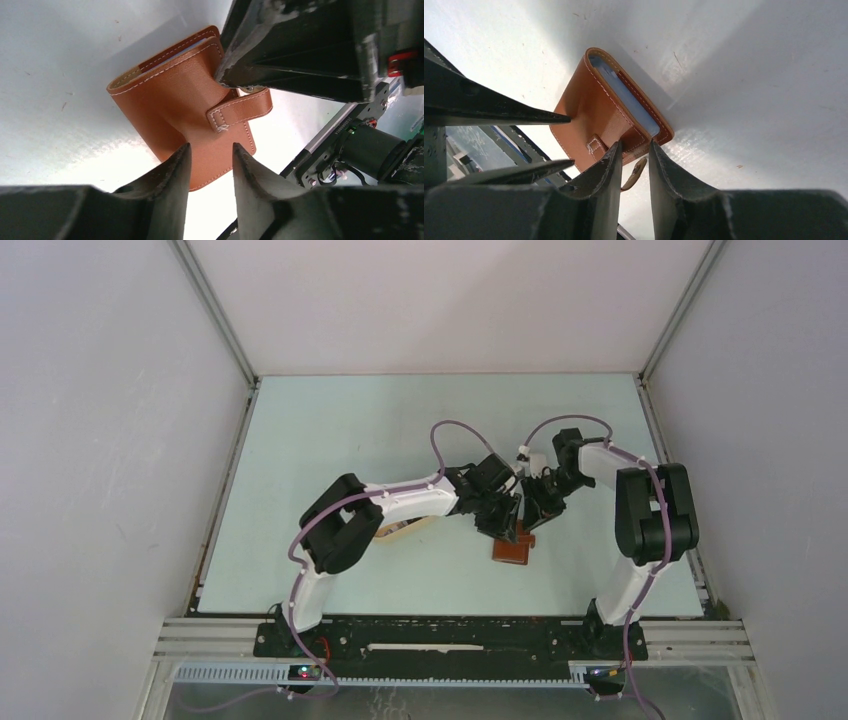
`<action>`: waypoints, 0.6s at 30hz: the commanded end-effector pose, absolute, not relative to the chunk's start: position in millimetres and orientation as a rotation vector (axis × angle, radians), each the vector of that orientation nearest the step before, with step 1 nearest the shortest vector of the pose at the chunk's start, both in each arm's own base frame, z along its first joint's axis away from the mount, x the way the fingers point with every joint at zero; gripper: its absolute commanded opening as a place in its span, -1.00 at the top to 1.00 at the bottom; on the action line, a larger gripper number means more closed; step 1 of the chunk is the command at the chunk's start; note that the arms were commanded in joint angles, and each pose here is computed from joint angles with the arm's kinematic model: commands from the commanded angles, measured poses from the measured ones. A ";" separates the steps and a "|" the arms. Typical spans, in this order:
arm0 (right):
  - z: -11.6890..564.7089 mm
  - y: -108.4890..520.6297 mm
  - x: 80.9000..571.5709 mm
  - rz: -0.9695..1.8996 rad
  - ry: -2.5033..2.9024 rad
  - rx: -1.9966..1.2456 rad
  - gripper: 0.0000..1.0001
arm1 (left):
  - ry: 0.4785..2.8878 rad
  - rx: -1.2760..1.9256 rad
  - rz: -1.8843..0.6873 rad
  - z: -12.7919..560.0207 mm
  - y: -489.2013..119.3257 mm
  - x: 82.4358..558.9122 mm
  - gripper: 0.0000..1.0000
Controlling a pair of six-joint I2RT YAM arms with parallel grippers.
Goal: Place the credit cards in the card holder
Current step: Close the card holder at the center of the board.
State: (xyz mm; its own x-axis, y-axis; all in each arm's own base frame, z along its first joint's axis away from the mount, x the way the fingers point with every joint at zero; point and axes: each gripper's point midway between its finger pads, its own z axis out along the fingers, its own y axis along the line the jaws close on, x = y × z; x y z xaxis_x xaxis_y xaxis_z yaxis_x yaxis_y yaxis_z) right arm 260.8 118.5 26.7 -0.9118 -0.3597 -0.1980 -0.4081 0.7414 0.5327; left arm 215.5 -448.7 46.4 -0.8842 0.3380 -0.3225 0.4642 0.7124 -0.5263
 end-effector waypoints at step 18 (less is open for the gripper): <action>4.3 102.1 255.6 0.585 2.948 -0.817 0.40 | 2.693 0.343 -1.176 58.4 -426.5 222.2 -0.41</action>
State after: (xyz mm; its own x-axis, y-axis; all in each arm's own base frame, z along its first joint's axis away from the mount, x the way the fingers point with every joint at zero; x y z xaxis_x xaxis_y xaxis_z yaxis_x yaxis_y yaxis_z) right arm 256.6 123.7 24.3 -0.8796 -0.4418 -0.1765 -0.4708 0.7555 0.4556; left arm 234.4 -407.5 55.6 -0.9401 0.1315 -0.3144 0.3069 0.7277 -0.6134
